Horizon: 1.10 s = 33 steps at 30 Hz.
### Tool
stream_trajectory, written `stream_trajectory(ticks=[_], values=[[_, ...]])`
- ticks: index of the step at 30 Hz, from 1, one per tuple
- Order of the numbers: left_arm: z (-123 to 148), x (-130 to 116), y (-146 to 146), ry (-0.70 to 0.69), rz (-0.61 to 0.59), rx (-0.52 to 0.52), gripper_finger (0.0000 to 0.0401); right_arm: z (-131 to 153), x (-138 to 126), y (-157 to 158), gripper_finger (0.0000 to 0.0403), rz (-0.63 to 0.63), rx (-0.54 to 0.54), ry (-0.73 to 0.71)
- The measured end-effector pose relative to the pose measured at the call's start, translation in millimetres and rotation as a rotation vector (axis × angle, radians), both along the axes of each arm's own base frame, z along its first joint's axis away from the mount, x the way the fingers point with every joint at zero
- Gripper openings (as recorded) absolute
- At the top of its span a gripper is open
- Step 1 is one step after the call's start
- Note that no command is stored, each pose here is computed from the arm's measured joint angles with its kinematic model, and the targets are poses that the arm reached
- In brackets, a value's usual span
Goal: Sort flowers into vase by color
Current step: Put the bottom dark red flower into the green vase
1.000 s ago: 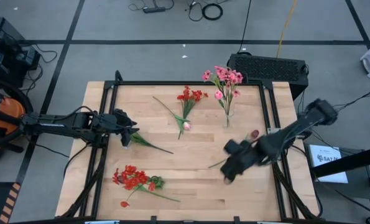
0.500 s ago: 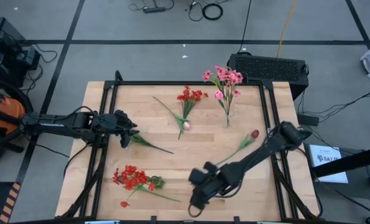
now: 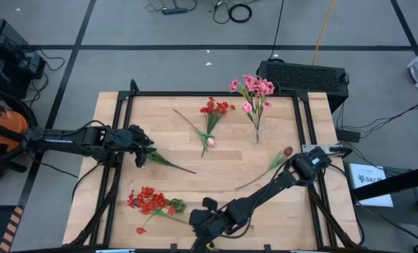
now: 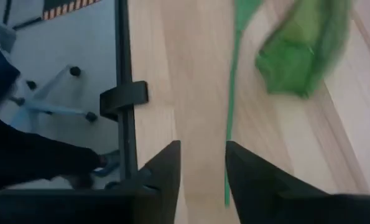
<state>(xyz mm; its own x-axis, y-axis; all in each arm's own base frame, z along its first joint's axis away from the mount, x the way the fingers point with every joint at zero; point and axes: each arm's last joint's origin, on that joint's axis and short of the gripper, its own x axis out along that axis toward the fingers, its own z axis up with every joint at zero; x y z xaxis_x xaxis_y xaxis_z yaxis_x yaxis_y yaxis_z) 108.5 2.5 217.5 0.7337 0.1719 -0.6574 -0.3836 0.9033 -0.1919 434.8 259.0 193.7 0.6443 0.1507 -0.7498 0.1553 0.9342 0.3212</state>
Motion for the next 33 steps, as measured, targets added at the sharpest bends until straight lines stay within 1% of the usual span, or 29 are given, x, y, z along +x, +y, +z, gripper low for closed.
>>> stream_trajectory(ticks=[4,10,13,18,28,30,33], values=[[0,0,0,0.000,0.000,-0.002,0.0168,-12,17,5,0.0140,0.043,-0.097,0.008],[0,0,0,0.001,0.000,-0.002,0.0168,-45,38,-3,0.0145,0.038,-0.168,0.111],[0,0,0,0.001,0.000,-0.001,0.0168,-54,42,-9,0.0140,0.014,-0.166,0.156],[0,0,0,0.000,0.000,-0.001,0.0168,-56,46,-13,0.0124,0.032,-0.099,0.185],[0,0,0,0.000,-0.001,-0.001,0.0168,-52,46,-12,0.0091,0.027,-0.085,0.167],[0,0,0,0.000,0.000,-0.001,0.0168,-55,45,-13,0.0086,0.027,-0.096,0.190],[0,0,0,0.000,0.000,-0.001,0.0168,-59,39,-14,0.0074,0.039,-0.119,0.261]])
